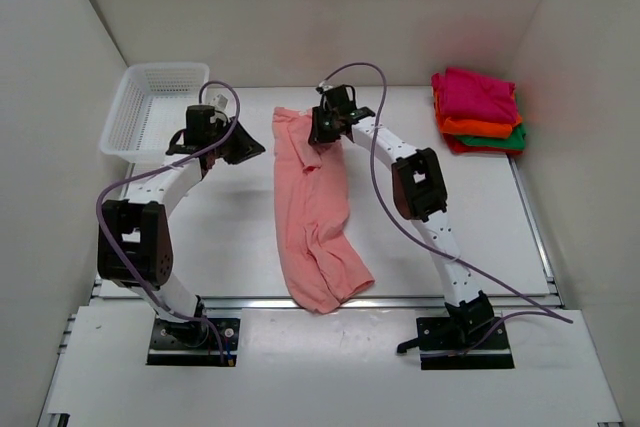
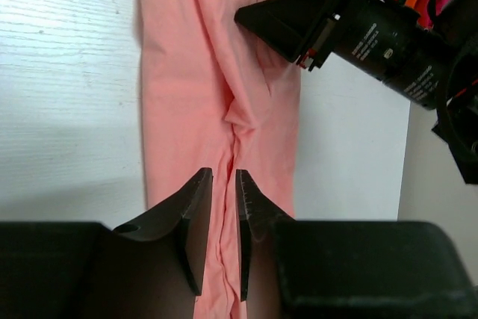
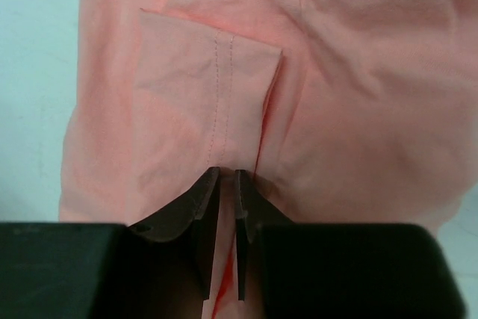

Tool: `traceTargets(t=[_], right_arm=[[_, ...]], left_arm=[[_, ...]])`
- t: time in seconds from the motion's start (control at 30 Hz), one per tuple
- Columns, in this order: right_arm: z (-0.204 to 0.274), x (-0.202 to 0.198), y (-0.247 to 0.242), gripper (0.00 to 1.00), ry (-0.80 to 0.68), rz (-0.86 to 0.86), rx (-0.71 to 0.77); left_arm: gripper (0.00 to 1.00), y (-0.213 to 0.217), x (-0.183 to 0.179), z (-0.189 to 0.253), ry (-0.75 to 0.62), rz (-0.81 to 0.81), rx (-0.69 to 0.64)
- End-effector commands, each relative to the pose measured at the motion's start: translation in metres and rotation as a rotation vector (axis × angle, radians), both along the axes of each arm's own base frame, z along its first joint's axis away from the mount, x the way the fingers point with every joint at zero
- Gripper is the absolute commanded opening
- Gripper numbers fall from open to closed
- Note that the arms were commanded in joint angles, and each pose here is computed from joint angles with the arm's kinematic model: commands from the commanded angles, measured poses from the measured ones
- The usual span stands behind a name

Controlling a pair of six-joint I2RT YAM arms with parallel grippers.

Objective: Fold and stack the t-shirts
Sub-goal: Rotate the tshirt 90 degrees

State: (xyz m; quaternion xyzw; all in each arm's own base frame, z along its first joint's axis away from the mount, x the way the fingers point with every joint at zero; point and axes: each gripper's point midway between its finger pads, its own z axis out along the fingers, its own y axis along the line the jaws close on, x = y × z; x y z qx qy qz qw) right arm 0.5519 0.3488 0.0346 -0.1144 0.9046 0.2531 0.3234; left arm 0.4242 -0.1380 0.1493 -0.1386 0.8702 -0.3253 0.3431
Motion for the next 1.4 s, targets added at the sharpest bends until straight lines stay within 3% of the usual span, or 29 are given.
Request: traceTargets(t=[0.0,0.13,0.2,0.37,0.43,0.53,0.63,0.7,0.77,0.8,0.83,0.87,0.9,0.97,1.0,1.07,1.1,1.17,1.2,1.27,1.37], right_arm=[[-0.012,0.008,-0.062,0.12,0.088,-0.147,-0.073],[-0.009,0.02,-0.072,0.19,0.132,-0.132,0.001],[-0.012,0.028,-0.073,0.3,0.136,-0.108,0.057],[0.01,0.047,-0.085,0.37,0.086,-0.025,0.214],[0.04,0.051,-0.084,0.38,0.014,0.059,0.257],[0.08,0.053,-0.083,0.4,-0.135,0.135,0.185],[0.157,0.05,-0.097,0.41,-0.308,0.137,0.092],[0.185,0.034,-0.107,0.43,-0.321,0.117,0.054],[0.173,0.001,-0.124,0.45,-0.228,0.076,-0.023],[0.202,-0.019,-0.135,0.45,-0.263,0.035,-0.073],[0.163,-0.041,-0.144,0.44,-0.171,-0.009,-0.137],[0.15,-0.08,-0.156,0.43,-0.111,-0.044,-0.144],[0.187,-0.101,-0.158,0.41,-0.192,-0.068,-0.095],[0.165,-0.174,-0.174,0.39,-0.132,-0.131,-0.049],[0.158,-0.19,-0.175,0.38,-0.118,-0.148,-0.053],[0.113,-0.253,-0.174,0.38,-0.027,-0.166,-0.097],[0.12,-0.271,-0.172,0.4,-0.038,-0.167,-0.059],[0.092,-0.324,-0.162,0.44,0.041,-0.208,0.009],[0.066,-0.342,-0.166,0.51,0.078,-0.215,-0.02],[0.055,-0.372,-0.153,0.59,0.11,-0.244,0.063],[0.029,-0.398,-0.151,0.62,0.18,-0.268,0.108]], left_arm=[[0.3,-0.013,-0.013,0.019,-0.071,-0.053,-0.018],[0.3,-0.024,-0.029,-0.001,-0.024,-0.084,-0.021],[0.3,-0.024,-0.039,-0.009,-0.008,-0.092,-0.015],[0.3,-0.031,-0.06,-0.017,0.011,-0.118,-0.012],[0.3,-0.031,-0.07,-0.027,0.032,-0.128,-0.009],[0.31,-0.033,-0.088,-0.031,0.039,-0.168,0.001],[0.31,-0.03,-0.112,-0.025,0.018,-0.176,0.01],[0.31,-0.032,-0.13,-0.022,0.002,-0.2,0.006],[0.31,-0.035,-0.15,-0.025,-0.002,-0.231,0.029],[0.3,-0.035,-0.16,-0.026,-0.007,-0.249,0.042],[0.31,-0.035,-0.174,-0.036,0.027,-0.28,0.056],[0.31,-0.037,-0.185,-0.038,0.039,-0.293,0.06],[0.31,-0.037,-0.197,-0.046,0.052,-0.301,0.066],[0.31,-0.036,-0.218,-0.06,0.058,-0.299,0.065],[0.32,-0.039,-0.225,-0.064,0.056,-0.309,0.062],[0.32,-0.036,-0.242,-0.081,0.085,-0.298,0.062],[0.34,-0.039,-0.25,-0.082,0.078,-0.314,0.053],[0.36,-0.034,-0.256,-0.089,0.07,-0.269,0.057],[0.37,-0.036,-0.262,-0.092,0.073,-0.279,0.056],[0.39,-0.035,-0.272,-0.1,0.08,-0.247,0.036],[0.41,-0.04,-0.286,-0.109,0.101,-0.235,-0.039]])
